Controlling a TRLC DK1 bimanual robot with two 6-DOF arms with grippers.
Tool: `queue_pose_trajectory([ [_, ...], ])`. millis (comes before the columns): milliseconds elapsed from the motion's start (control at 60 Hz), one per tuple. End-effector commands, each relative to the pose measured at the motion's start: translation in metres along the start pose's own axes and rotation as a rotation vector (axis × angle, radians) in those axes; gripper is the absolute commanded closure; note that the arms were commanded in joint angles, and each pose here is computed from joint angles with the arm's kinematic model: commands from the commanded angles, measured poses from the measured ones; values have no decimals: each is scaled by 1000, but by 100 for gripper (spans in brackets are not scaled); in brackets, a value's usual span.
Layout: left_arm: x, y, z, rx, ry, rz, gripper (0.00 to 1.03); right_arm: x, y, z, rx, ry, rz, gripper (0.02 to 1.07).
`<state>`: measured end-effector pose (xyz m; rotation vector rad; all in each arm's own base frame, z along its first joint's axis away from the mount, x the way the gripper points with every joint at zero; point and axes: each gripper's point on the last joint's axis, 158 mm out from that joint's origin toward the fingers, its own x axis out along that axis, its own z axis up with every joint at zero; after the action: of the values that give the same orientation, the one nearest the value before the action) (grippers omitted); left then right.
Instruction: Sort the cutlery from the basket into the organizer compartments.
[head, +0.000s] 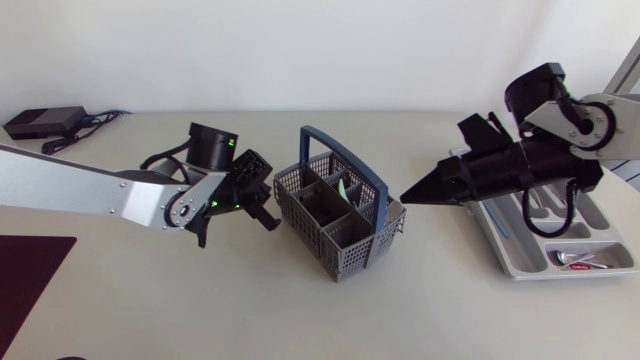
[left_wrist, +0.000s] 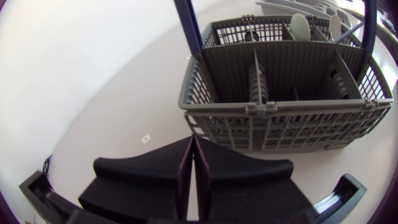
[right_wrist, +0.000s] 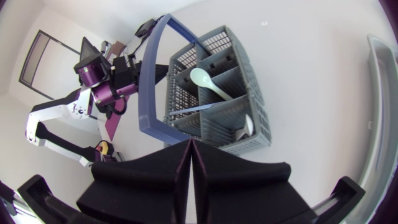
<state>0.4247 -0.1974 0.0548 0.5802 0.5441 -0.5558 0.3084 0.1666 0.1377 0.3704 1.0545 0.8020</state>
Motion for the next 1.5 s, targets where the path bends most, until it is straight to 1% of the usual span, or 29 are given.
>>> queue_pose_trajectory([
  [0, -30, 12, 19, 23, -80, 26, 100, -6, -7, -14, -23, 1, -39, 100],
  [33, -38, 13, 21, 26, -94, 33, 100, -8, -9, -17, -34, -1, -50, 94],
  [50, -48, 14, 26, 29, -113, 40, 100, -9, -11, -19, -45, -2, -62, 90],
  [100, -59, 12, 32, 34, -135, 41, 97, -11, -16, -23, -68, -4, -90, 77],
  [133, -72, 3, 42, 47, -164, 21, 92, -13, -19, -25, -79, -7, -101, 70],
  [183, -82, -12, 50, 68, -183, -8, 88, -15, -23, -27, -95, -8, -123, 63],
  [217, -88, -21, 57, 80, -198, -24, 85, -16, -26, -29, -102, -6, -134, 60],
  [317, -100, -52, 76, 130, -234, -75, 72, -18, -33, -36, -109, -6, -145, 60],
  [350, -102, -58, 81, 142, -241, -79, 71, -19, -35, -38, -111, -7, -148, 59],
  [400, -103, -70, 90, 159, -256, -97, 67, -21, -38, -41, -117, -10, -155, 54],
  [500, -95, -85, 96, 182, -250, -116, 63, -24, -42, -49, -133, -12, -164, 46],
  [550, -89, -93, 100, 194, -247, -130, 60, -27, -45, -52, -145, -21, -174, 46],
  [683, -79, -106, 108, 209, -250, -153, 60, -32, -54, -56, -152, -31, -190, 46],
  [750, -74, -119, 110, 226, -245, -171, 60, -33, -57, -57, -153, -35, -191, 46],
  [867, -64, -132, 114, 261, -240, -163, 60, -33, -58, -61, -156, -33, -187, 46],
  [1250, -50, -147, 124, 285, -236, -181, 61, -36, -63, -55, -174, -47, -198, 46],
  [1483, -42, -159, 122, 297, -227, -198, 77, -32, -67, -56, -169, -40, -195, 46],
])
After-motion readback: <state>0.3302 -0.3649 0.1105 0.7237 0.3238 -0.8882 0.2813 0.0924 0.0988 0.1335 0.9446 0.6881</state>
